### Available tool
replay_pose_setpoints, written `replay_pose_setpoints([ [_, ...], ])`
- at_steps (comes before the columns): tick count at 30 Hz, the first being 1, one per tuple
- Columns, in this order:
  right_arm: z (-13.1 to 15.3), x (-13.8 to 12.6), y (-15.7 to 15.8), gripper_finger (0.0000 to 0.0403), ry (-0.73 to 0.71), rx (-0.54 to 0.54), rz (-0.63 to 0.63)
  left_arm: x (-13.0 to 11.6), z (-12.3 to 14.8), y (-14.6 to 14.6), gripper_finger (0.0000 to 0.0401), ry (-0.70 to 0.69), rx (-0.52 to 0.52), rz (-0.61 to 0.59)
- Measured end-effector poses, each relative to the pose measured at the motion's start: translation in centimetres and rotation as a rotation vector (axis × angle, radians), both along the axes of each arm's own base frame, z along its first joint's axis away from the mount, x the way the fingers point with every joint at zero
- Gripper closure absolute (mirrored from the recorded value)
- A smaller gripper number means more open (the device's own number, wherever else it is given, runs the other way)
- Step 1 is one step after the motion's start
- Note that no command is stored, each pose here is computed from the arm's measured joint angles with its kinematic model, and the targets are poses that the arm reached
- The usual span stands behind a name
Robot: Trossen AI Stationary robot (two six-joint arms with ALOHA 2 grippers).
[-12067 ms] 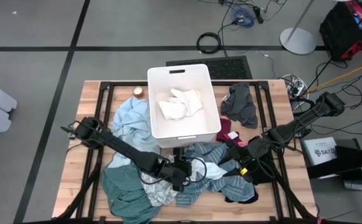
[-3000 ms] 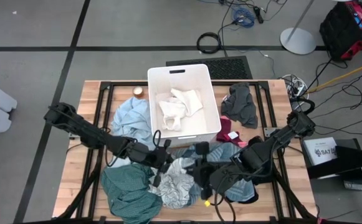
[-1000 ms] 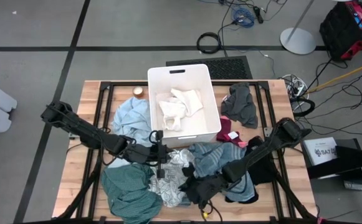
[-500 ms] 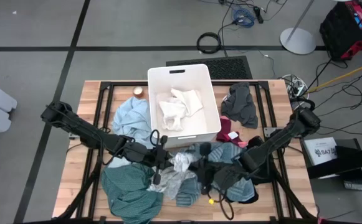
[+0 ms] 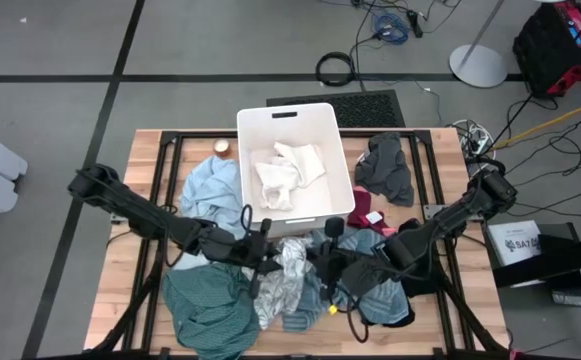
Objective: Sort clothes
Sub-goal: Put the white shirt into the white laundry bin
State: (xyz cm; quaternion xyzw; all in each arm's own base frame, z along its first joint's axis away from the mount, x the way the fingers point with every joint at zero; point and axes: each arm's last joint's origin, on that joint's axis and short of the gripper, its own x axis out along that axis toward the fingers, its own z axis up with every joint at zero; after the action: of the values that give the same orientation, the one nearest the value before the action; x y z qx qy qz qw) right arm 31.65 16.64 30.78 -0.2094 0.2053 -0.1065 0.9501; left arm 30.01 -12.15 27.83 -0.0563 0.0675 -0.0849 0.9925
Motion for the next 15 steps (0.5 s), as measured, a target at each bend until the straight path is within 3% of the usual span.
replay_pose_setpoints([
  [8, 0.5, 0.2, 0.2, 0.0403, -0.042, -0.010, 0.018, 1.2, -1.4, 0.5, 0.0369, 0.023, 0.008, 0.091],
  [15, 0.0, 0.0, 0.1, 0.0403, -0.007, 0.008, 0.002, 1.0, -1.5, 0.0, 0.0311, 0.007, 0.138, 0.114],
])
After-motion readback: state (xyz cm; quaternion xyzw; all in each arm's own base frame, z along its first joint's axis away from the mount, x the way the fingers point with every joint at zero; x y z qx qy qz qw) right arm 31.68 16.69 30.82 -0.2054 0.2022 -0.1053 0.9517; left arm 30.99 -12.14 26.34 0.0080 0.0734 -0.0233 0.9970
